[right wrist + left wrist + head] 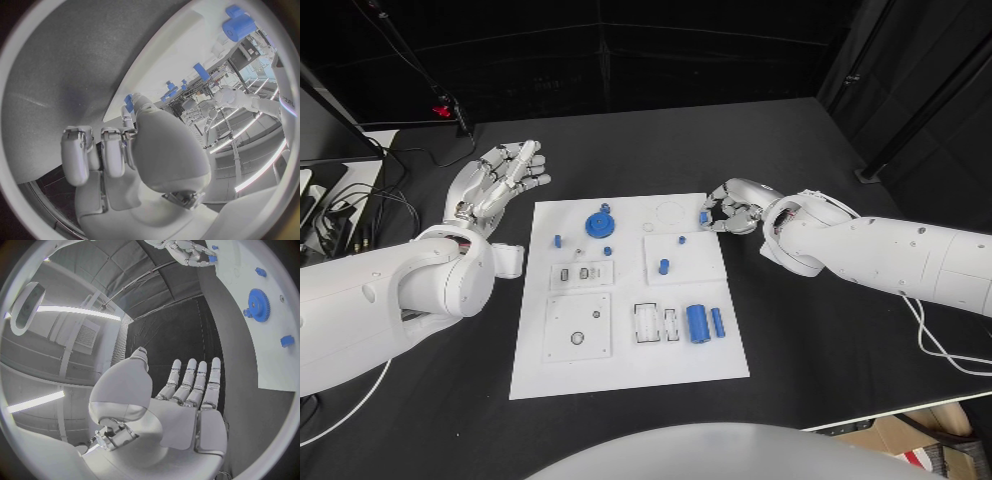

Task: Assemble the parts on the task board

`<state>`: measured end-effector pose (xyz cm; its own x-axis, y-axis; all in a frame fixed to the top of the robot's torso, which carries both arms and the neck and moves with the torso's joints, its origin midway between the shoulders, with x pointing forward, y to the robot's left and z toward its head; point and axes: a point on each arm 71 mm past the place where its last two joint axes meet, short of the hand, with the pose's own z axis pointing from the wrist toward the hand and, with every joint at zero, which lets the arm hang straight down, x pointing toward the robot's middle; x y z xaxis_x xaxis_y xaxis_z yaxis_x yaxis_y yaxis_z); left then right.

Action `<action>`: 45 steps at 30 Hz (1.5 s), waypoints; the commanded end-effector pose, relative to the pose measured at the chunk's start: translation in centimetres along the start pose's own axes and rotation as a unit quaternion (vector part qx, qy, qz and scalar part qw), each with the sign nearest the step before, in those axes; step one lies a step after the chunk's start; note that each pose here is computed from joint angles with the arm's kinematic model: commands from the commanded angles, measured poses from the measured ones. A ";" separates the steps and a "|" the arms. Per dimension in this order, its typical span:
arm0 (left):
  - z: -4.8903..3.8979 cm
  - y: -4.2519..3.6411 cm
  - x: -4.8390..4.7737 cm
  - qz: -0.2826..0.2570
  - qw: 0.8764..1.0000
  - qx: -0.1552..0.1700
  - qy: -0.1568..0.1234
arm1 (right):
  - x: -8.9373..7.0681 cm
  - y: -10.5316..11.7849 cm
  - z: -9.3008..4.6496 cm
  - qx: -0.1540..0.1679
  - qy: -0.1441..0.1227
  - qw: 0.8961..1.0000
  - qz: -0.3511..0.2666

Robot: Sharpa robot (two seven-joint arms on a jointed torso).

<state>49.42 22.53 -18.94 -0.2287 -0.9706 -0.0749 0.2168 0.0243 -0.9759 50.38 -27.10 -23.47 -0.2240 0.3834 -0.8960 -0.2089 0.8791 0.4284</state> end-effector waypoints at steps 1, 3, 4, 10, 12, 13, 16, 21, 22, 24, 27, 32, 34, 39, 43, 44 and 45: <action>-0.09 -1.26 0.06 0.000 0.996 0.084 0.005 | -0.1 0.1 0.1 -0.003 -0.003 1.000 -0.002; -0.10 -1.26 0.06 0.000 0.996 0.084 0.005 | -0.1 0.2 0.1 -0.004 -0.004 1.000 -0.002; -0.10 -1.26 0.06 0.000 0.996 0.084 0.005 | -0.1 0.2 0.1 -0.004 -0.004 1.000 -0.002; -0.10 -1.26 0.06 0.000 0.996 0.084 0.005 | 0.0 0.3 0.1 -0.003 -0.004 1.000 -0.001; -0.10 -1.25 0.05 0.000 0.996 0.084 0.005 | 0.0 0.3 0.1 -0.004 -0.005 1.000 -0.001; -0.10 -1.25 0.04 0.000 0.996 0.084 0.005 | 0.0 0.3 0.1 -0.005 -0.006 1.000 -0.001; -0.10 -1.25 0.03 0.000 0.996 0.084 0.005 | 0.0 0.4 0.1 -0.005 -0.007 1.000 -0.001; -0.09 -1.25 0.05 0.000 0.996 0.083 0.005 | 0.0 0.5 0.1 -0.008 -0.010 1.000 0.000; -0.09 -1.25 0.05 0.000 0.996 0.083 0.005 | -0.1 0.5 0.1 -0.008 -0.011 1.000 0.000; -0.09 -1.25 0.03 0.000 0.997 0.083 0.005 | -0.1 0.5 0.1 -0.009 -0.012 1.000 0.000; -0.10 -1.25 0.01 0.000 0.997 0.083 0.005 | -0.1 0.5 0.0 -0.009 -0.014 1.000 0.000; -0.10 -1.24 -0.01 0.000 0.997 0.083 0.005 | -0.2 0.5 0.0 -0.010 -0.016 1.000 0.000; -0.10 -1.24 -0.01 0.000 0.997 0.083 0.005 | -0.2 0.5 0.0 -0.010 -0.016 1.000 0.000; -0.10 -1.24 0.00 0.000 0.997 0.083 0.005 | -0.2 0.5 0.0 -0.011 -0.019 1.000 0.001; -0.12 -1.24 -0.05 0.000 0.997 0.082 0.004 | -0.2 0.5 0.0 -0.010 -0.021 1.000 0.001; -0.13 -1.24 -0.06 0.000 0.997 0.082 0.004 | -0.3 0.5 0.0 -0.009 -0.021 1.000 0.001; -0.13 -1.24 -0.07 0.001 0.997 0.082 0.004 | -0.3 0.5 0.0 -0.009 -0.021 1.000 0.001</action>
<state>49.41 22.67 -18.94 -0.2263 -0.9711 -0.0755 0.2166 0.0254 -0.9759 50.31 -26.79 -23.26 -0.2028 0.3930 -0.8969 -0.2182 0.8748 0.4326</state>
